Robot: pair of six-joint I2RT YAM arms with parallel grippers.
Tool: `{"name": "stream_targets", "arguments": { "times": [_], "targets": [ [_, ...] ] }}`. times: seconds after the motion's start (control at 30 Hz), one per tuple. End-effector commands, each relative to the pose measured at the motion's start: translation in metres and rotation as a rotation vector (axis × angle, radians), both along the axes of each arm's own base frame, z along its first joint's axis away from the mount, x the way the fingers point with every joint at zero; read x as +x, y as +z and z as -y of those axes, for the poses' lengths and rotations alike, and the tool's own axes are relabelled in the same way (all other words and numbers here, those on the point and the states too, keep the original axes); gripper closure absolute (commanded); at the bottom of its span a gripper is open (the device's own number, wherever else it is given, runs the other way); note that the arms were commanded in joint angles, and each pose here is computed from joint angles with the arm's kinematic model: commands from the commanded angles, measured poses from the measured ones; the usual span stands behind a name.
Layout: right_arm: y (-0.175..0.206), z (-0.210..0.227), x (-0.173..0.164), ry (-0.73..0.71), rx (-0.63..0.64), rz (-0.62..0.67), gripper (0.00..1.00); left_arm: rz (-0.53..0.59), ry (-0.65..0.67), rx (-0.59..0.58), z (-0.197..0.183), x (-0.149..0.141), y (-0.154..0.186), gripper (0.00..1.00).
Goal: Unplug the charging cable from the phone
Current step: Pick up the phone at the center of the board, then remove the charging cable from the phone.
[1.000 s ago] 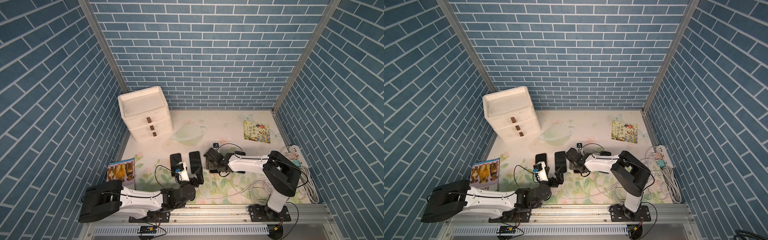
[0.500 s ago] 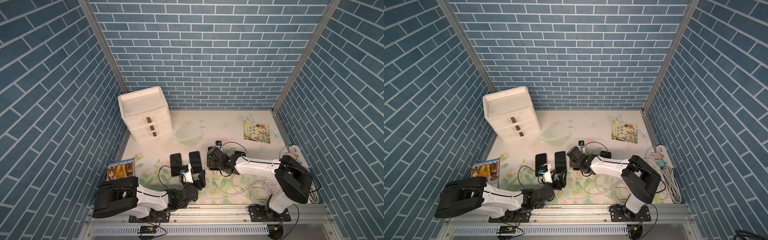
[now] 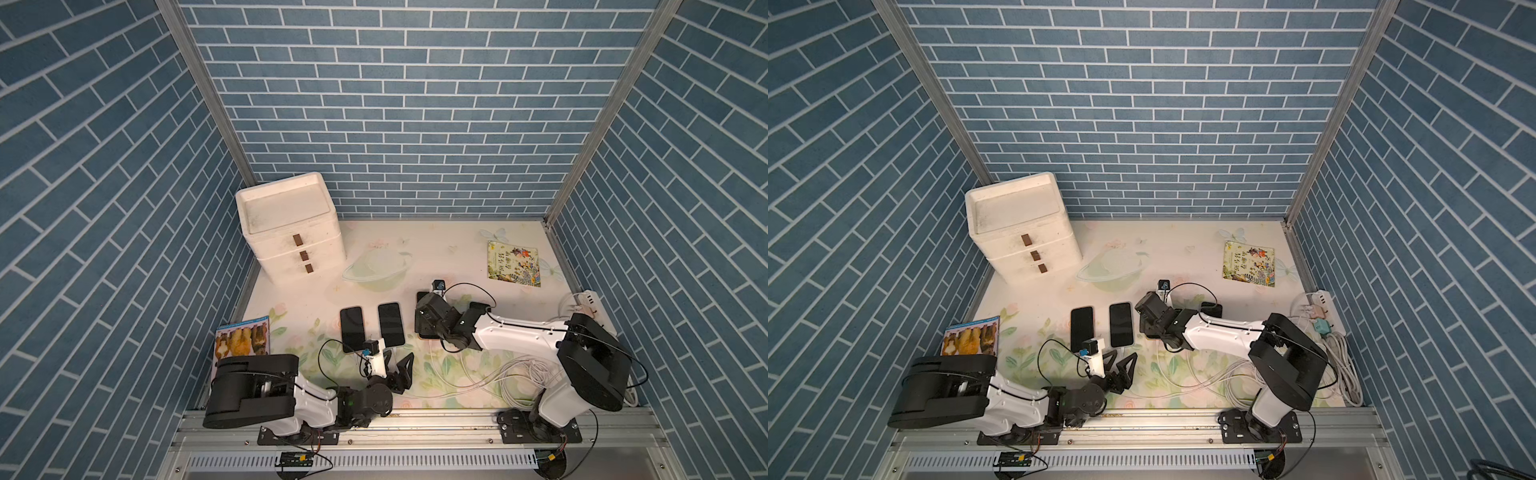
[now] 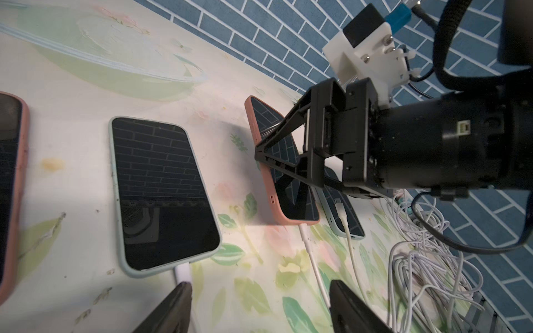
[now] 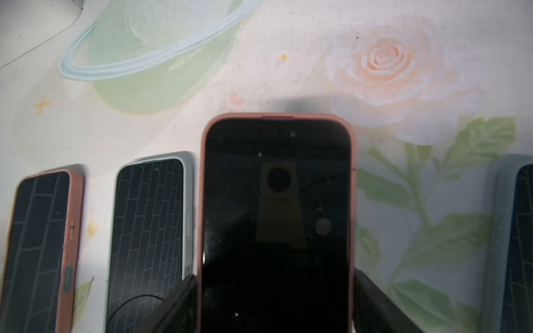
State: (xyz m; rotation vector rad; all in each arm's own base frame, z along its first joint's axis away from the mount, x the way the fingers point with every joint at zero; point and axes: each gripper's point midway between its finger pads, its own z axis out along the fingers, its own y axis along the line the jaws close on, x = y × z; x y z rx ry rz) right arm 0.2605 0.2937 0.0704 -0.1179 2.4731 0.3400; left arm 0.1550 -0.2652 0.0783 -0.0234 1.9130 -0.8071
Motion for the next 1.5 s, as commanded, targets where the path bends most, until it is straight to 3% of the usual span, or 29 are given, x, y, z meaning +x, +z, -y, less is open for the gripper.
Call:
{"name": "stream_targets", "arguments": {
  "times": [0.0, 0.23, 1.47],
  "targets": [
    [0.019, 0.000, 0.006, -0.016, 0.034, 0.062, 0.83, 0.036, 0.004, -0.032, 0.008, -0.003, 0.011, 0.19],
    [0.027, 0.002, 0.007, -0.023, 0.050, 0.079, 0.83, 0.040, 0.025, -0.081, -0.007, -0.004, 0.010, 0.17],
    [0.052, 0.000, 0.006, -0.036, 0.113, 0.122, 0.83, 0.067, -0.124, -0.077, 0.047, -0.027, 0.014, 0.17]
  ]
}}
